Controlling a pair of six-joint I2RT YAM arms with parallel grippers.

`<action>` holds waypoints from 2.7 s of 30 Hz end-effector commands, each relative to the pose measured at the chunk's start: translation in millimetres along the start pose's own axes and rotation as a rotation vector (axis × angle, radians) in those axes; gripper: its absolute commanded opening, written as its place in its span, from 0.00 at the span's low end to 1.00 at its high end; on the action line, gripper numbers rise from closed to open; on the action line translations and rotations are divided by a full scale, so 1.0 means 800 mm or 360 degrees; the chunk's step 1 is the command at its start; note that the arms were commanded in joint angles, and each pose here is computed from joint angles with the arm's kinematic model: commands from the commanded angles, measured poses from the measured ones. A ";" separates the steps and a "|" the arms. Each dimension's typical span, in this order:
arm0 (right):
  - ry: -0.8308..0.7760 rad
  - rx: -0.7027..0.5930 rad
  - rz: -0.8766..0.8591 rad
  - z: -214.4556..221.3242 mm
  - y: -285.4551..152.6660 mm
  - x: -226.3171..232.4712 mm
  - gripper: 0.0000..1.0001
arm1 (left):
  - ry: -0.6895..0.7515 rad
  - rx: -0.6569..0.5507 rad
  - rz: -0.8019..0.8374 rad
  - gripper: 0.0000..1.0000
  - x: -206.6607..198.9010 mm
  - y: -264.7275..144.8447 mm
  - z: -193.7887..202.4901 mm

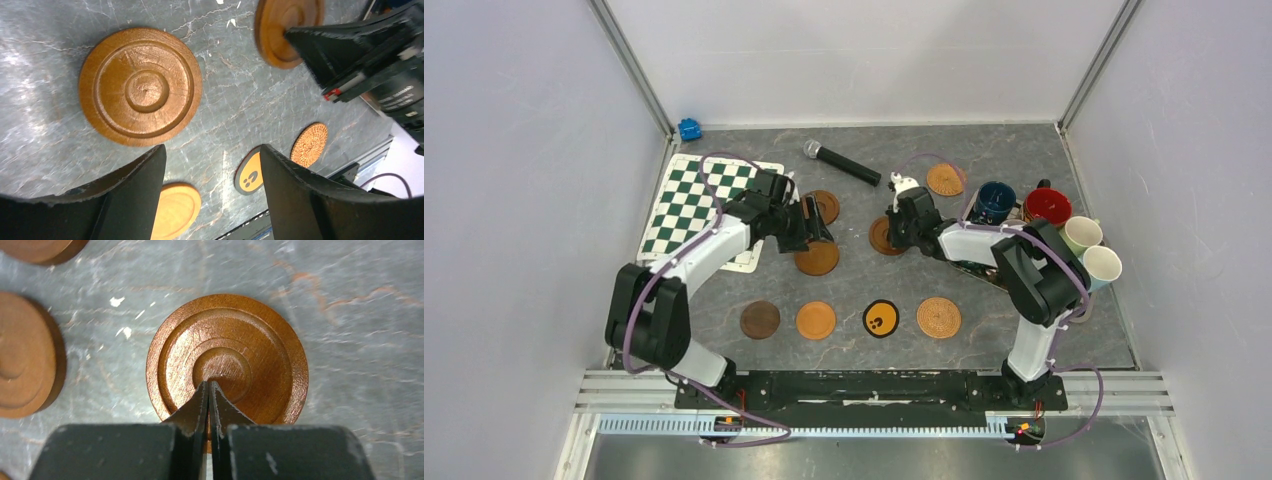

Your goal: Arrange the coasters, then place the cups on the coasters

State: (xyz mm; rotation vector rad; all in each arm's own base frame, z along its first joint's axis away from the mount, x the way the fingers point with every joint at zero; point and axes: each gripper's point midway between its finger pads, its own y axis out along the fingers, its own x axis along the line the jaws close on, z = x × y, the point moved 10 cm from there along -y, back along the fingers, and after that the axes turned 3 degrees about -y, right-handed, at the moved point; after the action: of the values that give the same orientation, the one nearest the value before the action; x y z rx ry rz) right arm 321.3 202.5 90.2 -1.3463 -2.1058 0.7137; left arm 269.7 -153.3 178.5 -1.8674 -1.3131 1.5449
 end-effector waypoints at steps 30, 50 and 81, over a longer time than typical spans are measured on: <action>-0.0038 0.0071 -0.0105 0.072 -0.058 0.055 0.00 | -0.0046 -0.0203 0.0091 0.67 0.008 0.006 -0.016; -0.0054 -0.0054 -0.0174 0.045 -0.074 0.064 0.00 | -0.0168 -0.0029 -0.0052 0.59 0.050 0.073 0.008; -0.0092 -0.0164 -0.0043 -0.010 -0.071 0.065 0.00 | -0.0185 0.0044 -0.0030 0.62 0.040 0.057 0.063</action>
State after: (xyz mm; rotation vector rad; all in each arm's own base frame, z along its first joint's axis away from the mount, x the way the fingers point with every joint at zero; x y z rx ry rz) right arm 271.4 232.2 141.8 -1.3601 -2.2228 0.6534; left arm 251.1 -163.1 109.0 -1.8474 -1.3483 1.6387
